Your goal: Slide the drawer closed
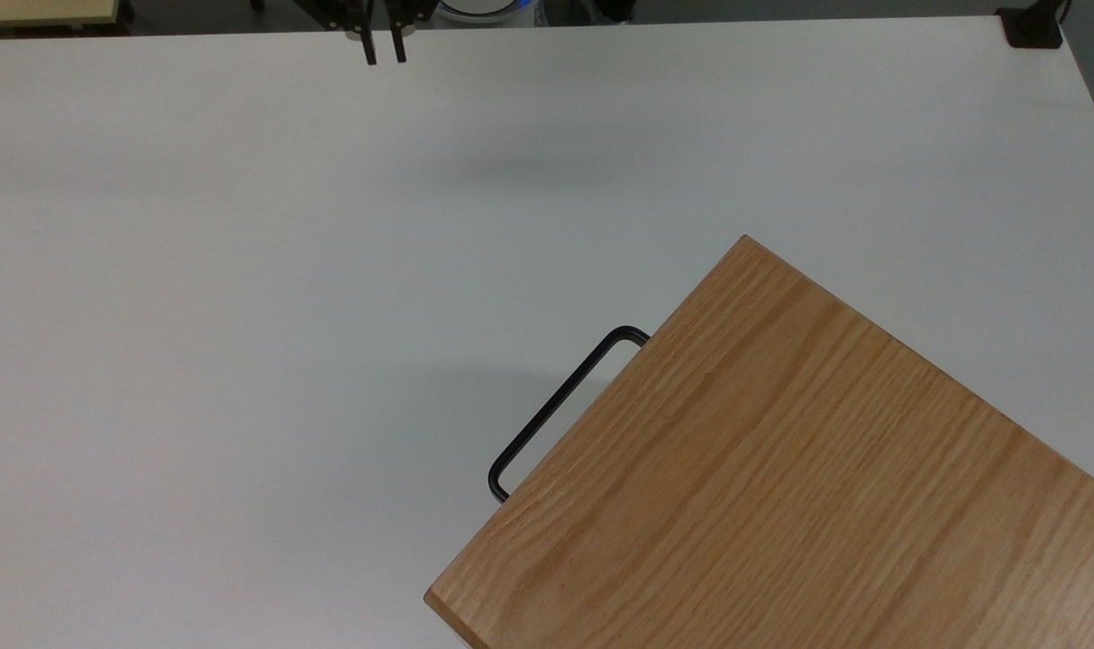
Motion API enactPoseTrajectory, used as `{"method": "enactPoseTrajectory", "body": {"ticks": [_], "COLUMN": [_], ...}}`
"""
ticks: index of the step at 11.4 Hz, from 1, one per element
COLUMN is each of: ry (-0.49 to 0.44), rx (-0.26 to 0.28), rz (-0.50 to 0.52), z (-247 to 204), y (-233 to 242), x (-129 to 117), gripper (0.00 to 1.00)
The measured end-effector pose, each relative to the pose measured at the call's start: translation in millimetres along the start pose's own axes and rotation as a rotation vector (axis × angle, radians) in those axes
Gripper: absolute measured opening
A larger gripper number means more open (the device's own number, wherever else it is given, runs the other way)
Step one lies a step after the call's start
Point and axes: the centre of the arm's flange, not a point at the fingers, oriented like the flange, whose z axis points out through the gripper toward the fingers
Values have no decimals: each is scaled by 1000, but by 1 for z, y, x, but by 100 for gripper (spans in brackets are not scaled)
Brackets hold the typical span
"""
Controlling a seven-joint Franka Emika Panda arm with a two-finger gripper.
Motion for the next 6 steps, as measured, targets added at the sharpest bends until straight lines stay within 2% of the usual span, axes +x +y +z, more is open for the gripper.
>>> {"method": "enactPoseTrajectory", "body": {"ticks": [4,5,6], "ry": [2,2,2], "rx": [-1,-1,-1], "rz": [3,6,9], "z": [-1,-1,-1], "y": [2,3,5], "x": [-1,-1,-2], "gripper": [88,100,100]}}
